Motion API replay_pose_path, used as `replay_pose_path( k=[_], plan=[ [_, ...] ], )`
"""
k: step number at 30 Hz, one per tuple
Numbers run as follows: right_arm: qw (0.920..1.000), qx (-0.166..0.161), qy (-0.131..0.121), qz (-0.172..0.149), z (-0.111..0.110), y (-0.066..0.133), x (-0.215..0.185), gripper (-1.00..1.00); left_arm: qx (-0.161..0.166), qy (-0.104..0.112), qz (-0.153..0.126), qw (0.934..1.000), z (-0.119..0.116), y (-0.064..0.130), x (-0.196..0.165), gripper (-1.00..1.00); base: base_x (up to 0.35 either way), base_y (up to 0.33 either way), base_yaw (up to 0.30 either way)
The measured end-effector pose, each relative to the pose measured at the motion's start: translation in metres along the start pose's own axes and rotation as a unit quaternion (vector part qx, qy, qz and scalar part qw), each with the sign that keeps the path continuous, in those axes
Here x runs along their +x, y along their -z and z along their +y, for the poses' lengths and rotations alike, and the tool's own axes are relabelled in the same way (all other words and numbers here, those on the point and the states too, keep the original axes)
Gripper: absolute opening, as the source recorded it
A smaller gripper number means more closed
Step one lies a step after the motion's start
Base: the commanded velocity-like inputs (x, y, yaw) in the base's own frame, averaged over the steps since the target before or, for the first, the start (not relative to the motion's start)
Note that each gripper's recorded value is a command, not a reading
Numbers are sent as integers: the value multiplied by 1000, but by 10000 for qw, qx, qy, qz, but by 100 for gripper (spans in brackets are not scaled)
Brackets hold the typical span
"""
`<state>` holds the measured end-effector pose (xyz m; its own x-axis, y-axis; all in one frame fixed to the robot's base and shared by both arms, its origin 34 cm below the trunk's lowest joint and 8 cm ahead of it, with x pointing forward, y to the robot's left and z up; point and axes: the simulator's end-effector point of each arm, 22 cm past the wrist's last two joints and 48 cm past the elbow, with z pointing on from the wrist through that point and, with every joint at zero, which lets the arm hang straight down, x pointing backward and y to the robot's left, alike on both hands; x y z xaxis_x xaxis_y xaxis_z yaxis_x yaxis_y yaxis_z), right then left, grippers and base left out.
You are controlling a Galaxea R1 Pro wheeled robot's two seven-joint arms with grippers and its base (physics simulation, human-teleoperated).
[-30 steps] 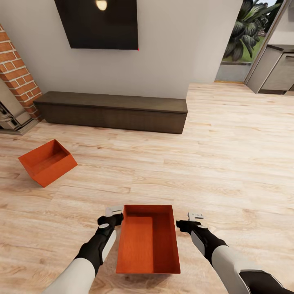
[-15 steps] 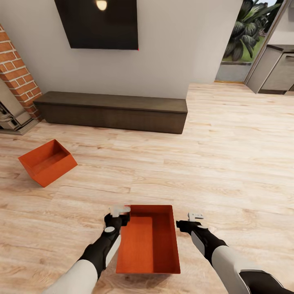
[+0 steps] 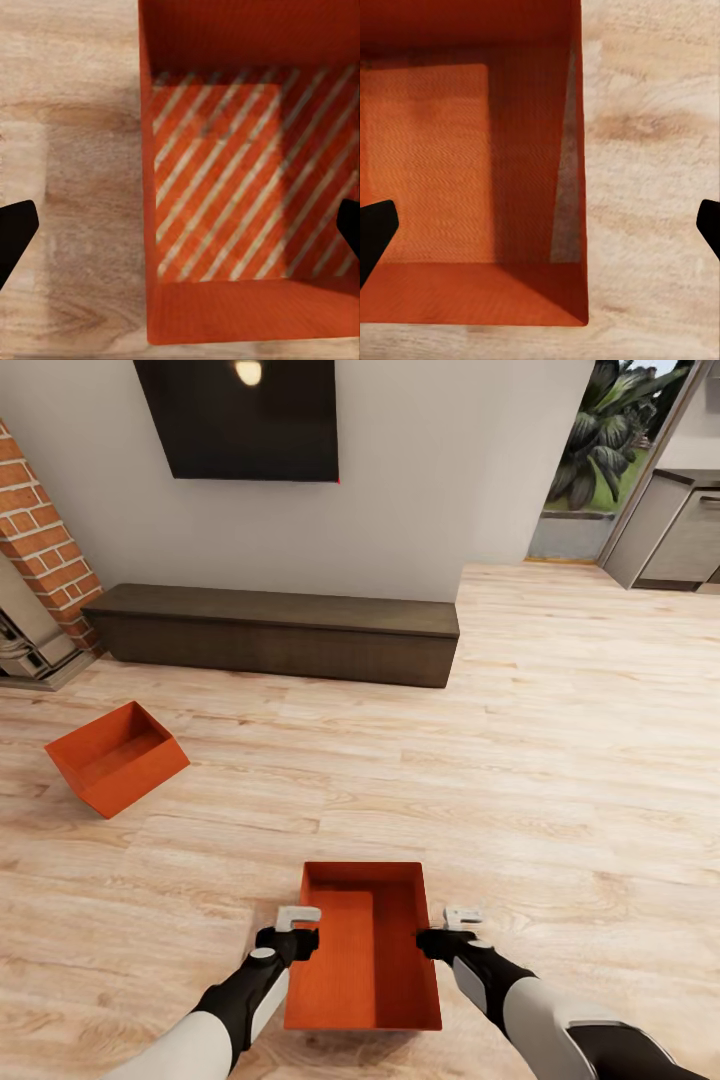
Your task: Move the two storage containers from the living room to the garage. In the garage, place one container on the floor and stack the other container on top of it (either order is fine).
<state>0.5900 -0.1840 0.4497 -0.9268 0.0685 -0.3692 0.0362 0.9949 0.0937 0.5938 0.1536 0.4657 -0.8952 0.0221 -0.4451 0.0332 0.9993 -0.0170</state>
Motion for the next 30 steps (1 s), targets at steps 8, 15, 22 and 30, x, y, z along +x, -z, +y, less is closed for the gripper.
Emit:
replay_pose_path(
  k=[8,15,22,30],
  plan=[
    [9998,-60,196,-89,14,1,9,100,-114,130,-120,9998,10,0,-9,100,0,0,0],
    [9997,-72,200,-83,16,1,9,100,-304,579,-143,9978,31,-1,-13,100,0,0,0],
    [9997,-72,203,-83,16,1,9,100,-469,588,-187,9970,40,0,-18,100,0,0,0],
    [9997,-53,206,-85,14,1,9,100,-571,617,-137,9964,44,0,-12,100,0,0,0]
  ],
)
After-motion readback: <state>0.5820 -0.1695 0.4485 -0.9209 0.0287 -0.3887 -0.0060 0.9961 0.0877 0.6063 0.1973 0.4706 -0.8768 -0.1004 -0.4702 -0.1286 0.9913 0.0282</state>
